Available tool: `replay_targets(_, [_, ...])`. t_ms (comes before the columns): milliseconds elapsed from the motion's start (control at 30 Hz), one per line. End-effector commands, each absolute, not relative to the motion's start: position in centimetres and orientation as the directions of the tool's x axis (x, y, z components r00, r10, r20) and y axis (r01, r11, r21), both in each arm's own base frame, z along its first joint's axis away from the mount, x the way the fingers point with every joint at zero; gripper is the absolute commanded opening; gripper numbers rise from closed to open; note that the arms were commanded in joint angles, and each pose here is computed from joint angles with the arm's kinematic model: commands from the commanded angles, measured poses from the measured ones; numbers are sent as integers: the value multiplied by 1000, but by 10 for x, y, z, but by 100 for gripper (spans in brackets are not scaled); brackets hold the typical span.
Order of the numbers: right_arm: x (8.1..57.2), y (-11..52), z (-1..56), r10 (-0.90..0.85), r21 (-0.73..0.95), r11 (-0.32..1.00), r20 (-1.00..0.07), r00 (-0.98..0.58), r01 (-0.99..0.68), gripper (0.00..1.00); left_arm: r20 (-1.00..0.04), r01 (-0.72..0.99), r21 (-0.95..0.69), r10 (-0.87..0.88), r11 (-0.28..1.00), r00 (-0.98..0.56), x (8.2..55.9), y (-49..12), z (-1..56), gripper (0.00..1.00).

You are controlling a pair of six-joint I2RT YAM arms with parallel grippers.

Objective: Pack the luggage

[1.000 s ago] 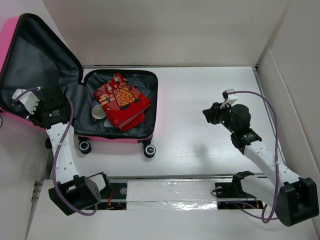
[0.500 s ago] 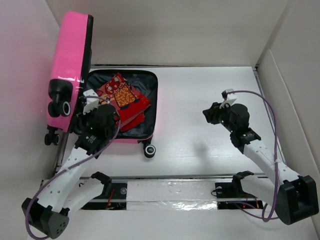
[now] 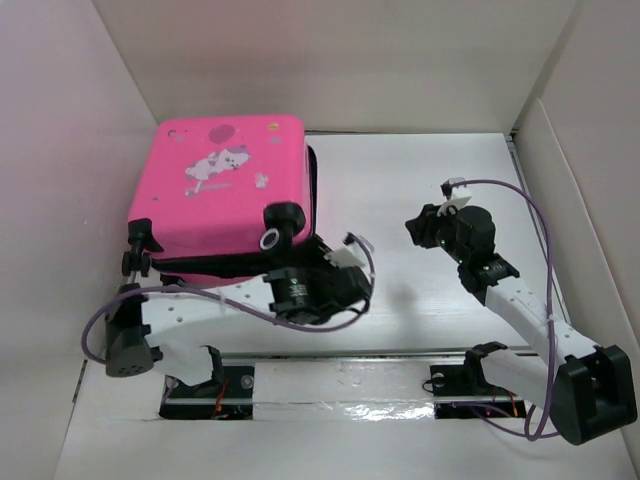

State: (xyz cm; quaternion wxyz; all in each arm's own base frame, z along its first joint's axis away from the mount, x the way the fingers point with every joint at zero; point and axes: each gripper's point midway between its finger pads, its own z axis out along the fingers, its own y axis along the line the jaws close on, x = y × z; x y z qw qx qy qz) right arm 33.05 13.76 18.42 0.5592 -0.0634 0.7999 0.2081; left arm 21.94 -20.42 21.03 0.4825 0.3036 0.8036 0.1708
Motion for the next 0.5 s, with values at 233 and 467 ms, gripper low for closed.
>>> replay_targets(233, [338, 137, 212, 135, 230, 917, -948, -290, -327, 29, -889, 484, 170, 346, 859, -301, 191, -265, 295, 69])
replay_targets(467, [336, 143, 214, 123, 216, 915, -953, -275, -340, 0, -964, 135, -194, -163, 972, -212, 303, -179, 382, 62])
